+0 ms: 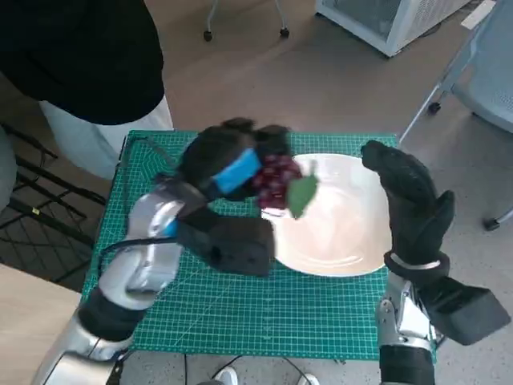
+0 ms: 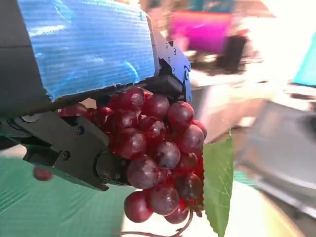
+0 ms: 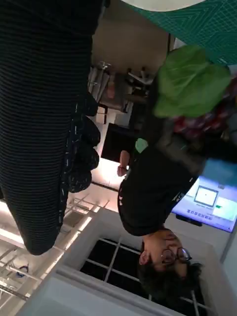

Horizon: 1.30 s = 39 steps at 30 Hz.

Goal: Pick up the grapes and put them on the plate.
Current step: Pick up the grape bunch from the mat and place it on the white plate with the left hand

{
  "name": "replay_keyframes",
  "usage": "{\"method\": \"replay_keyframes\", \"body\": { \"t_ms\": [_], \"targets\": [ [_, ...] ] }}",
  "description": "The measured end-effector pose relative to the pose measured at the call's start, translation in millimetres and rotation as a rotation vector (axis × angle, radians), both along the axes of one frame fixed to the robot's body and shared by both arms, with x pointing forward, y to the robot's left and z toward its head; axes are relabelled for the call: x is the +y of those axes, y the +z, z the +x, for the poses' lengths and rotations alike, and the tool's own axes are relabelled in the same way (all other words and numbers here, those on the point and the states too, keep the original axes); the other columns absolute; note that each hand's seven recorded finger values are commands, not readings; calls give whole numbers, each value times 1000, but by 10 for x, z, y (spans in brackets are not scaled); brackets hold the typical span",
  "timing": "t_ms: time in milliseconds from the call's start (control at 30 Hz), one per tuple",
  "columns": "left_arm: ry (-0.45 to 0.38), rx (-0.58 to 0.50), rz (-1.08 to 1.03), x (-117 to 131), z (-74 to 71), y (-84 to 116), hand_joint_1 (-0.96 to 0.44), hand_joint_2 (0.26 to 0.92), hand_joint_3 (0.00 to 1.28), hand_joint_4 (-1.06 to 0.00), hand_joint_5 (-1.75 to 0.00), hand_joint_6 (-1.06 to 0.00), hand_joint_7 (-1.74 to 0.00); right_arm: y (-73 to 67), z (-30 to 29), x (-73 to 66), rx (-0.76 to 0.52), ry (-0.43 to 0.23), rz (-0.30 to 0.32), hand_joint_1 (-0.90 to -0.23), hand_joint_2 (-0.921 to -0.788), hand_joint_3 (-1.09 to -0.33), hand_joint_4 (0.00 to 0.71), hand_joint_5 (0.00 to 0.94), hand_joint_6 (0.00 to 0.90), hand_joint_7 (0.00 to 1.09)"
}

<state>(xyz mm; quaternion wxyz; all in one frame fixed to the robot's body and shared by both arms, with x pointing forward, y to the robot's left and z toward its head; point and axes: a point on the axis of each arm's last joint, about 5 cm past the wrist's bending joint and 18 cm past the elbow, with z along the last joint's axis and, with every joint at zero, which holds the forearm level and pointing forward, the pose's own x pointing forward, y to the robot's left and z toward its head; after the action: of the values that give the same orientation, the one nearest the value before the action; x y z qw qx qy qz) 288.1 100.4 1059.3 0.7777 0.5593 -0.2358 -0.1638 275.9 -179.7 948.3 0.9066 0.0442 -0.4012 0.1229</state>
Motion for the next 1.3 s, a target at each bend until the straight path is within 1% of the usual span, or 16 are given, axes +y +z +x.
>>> {"method": "replay_keyframes", "body": {
  "t_ms": [167,367,600,667,733,800,1000,1067,1167,1300],
  "targets": [
    [-40,-4,20,-160,63,57,4,921,184,-561,-1413,-521,-1154,-1,-8,-37,0,-12,-1,-697,-921,-663,361,1,109,445],
    [-74,13,55,-332,158,83,2,921,205,-502,-1372,-502,-1296,-2,-15,-89,-5,-24,-3,-699,-921,-656,363,2,136,395],
    [-111,41,84,-494,248,61,3,921,232,-466,-1389,-474,-1351,1,-24,-141,-14,-44,-4,-701,-921,-652,365,2,147,374],
    [-118,53,87,-538,275,44,3,921,242,-445,-1447,-483,-1301,2,-26,-152,-15,-49,-4,-702,-921,-651,365,2,149,370],
    [-120,72,89,-582,303,22,5,921,248,-422,-1534,-511,-1200,1,-28,-159,-17,-54,-3,-702,-921,-650,365,2,151,366],
    [-119,95,91,-627,329,-2,5,921,247,-413,-1579,-531,-1138,-1,-31,-165,-20,-59,-1,-702,-921,-649,366,2,153,362],
    [-114,160,96,-734,373,-78,5,921,236,-435,-1587,-542,-1093,-6,-39,-176,-31,-71,1,-697,-921,-648,367,2,162,348],
    [-115,178,93,-758,381,-96,5,921,233,-450,-1538,-525,-1147,-8,-41,-176,-34,-74,2,-697,-921,-648,367,2,164,344],
    [-116,197,94,-788,391,-116,3,921,232,-462,-1441,-493,-1273,-11,-42,-175,-35,-79,4,-696,-921,-648,367,2,167,338],
    [-112,216,102,-805,408,-138,2,921,231,-468,-1394,-477,-1336,-15,-43,-173,-34,-84,8,-696,-921,-647,367,2,171,330]
  ]
}}
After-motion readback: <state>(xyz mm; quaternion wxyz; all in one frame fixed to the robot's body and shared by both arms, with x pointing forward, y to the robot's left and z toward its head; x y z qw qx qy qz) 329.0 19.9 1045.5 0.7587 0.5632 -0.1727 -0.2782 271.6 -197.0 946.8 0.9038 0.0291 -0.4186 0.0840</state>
